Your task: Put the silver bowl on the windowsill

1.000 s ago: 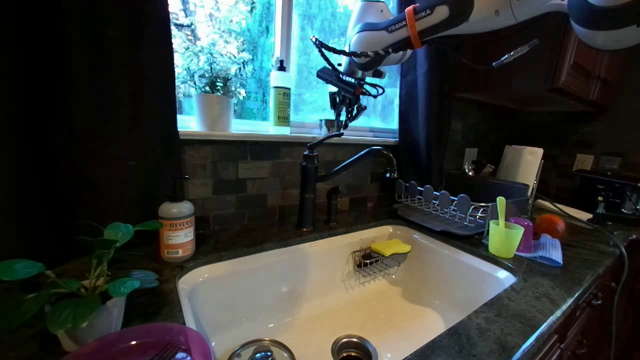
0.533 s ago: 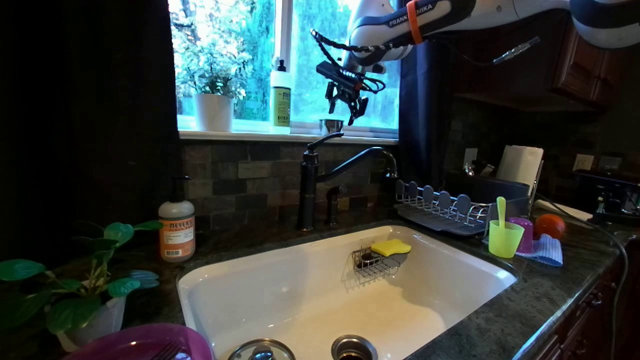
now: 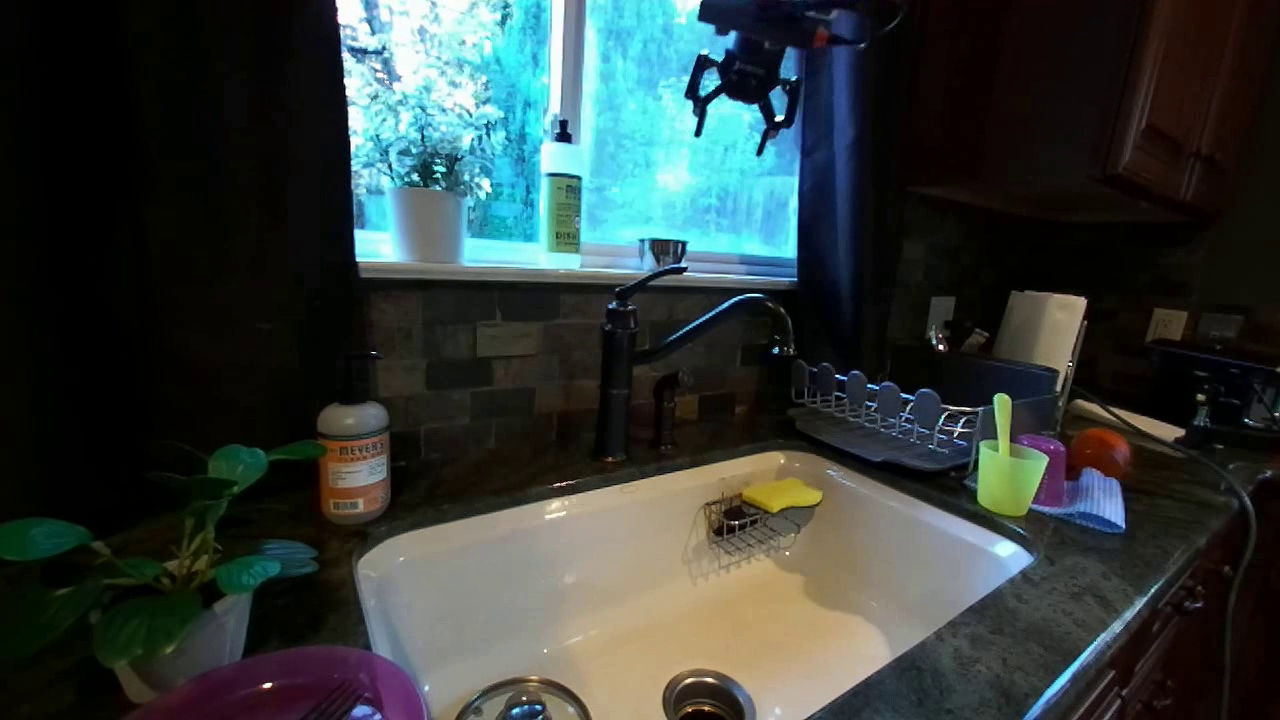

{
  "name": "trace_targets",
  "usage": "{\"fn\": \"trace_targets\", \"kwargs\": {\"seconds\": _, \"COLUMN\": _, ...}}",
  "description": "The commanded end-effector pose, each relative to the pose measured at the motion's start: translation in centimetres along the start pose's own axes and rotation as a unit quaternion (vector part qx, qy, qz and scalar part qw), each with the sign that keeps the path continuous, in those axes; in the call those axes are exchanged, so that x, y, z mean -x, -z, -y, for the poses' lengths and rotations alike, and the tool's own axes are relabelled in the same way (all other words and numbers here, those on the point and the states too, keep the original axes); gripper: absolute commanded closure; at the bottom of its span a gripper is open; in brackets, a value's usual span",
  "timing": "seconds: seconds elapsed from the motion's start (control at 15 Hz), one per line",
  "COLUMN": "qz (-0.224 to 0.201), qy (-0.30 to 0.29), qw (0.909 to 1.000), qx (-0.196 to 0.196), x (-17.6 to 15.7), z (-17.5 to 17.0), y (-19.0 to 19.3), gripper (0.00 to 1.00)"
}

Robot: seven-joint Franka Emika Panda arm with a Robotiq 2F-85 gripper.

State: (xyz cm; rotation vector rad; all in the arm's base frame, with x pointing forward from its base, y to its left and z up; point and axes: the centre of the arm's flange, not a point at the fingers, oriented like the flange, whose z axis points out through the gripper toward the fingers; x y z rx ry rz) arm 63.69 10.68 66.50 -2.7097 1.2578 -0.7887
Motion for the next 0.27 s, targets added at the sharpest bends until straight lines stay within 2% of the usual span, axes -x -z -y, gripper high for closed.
{"fn": "trace_targets", "kwargs": {"seconds": 0.0, "qz": 0.022, "qy": 0.095, "qw": 0.9952, "qx": -0.012, "x": 3.6, "z": -6.0, "y": 6.4, "gripper": 0.0}}
{"fn": "trace_targets", "kwargs": {"seconds": 0.07, "qz": 0.009, "qy": 0.117, "qw": 0.9922, "qx": -0.041, "x": 4.4, "z": -6.4, "y": 7.7, "gripper": 0.0}}
{"fn": "trace_targets", "kwargs": {"seconds": 0.13, "qz": 0.003, "qy": 0.077, "qw": 0.9969, "qx": -0.015, "x": 1.6, "z": -2.6, "y": 5.8, "gripper": 0.0}}
{"fn": "trace_targets", "kwargs": {"seconds": 0.2, "qz": 0.0, "qy": 0.094, "qw": 0.9953, "qx": -0.025, "x": 2.2, "z": -3.3, "y": 7.3, "gripper": 0.0}}
